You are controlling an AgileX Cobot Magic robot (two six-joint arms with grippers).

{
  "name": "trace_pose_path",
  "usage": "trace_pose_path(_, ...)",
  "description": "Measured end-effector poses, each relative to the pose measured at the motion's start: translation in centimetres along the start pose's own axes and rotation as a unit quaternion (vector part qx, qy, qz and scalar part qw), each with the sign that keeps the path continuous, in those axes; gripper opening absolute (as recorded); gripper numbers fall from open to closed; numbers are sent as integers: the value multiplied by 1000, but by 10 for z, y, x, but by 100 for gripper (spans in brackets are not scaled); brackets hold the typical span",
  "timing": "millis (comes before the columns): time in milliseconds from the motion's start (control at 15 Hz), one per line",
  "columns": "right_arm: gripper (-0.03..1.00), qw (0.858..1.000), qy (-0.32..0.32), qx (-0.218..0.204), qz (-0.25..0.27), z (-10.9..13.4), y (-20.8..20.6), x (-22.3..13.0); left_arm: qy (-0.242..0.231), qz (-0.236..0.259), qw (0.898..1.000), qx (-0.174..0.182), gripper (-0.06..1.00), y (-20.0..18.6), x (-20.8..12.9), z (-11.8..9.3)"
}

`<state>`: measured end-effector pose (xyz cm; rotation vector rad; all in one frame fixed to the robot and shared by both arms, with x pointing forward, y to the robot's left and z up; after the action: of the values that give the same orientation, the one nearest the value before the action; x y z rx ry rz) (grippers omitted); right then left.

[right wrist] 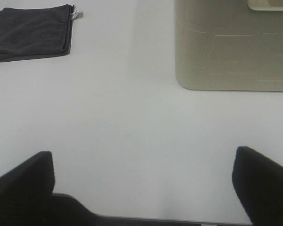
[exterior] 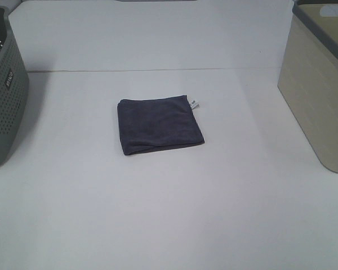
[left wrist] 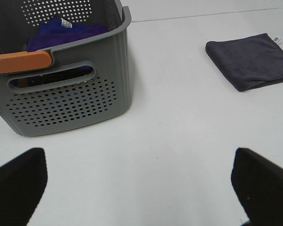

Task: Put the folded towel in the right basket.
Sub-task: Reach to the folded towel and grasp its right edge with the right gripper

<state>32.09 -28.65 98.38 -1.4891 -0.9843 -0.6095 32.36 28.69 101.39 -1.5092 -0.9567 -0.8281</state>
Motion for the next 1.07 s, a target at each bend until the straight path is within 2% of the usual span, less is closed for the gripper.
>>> trace_pose_path(133,98,1000,0,0,0,0,0,0,0,0,1000,0,99,0,0,0)
trace_pose_path(400,98,1000,0,0,0,0,0,0,14,-1,1000,23,99,0,1,9)
trace_pose_path(1067,98,1000,0,0,0,0,0,0,20,-2,999,35,99,-1,1,13)
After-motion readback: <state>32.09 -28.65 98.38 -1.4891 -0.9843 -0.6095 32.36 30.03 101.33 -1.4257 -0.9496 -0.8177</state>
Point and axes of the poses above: a point on each arm's last joint axis where the gripper is mounted, y pointing out along that axis toward the gripper, z along the wrist's bending axis when the last joint is at zero, x = y × z, the point moved 10 cm from there along y, pointing out along that axis toward the gripper, and after that the axes turned 10 degrees about -y, right-handed, at the moved point
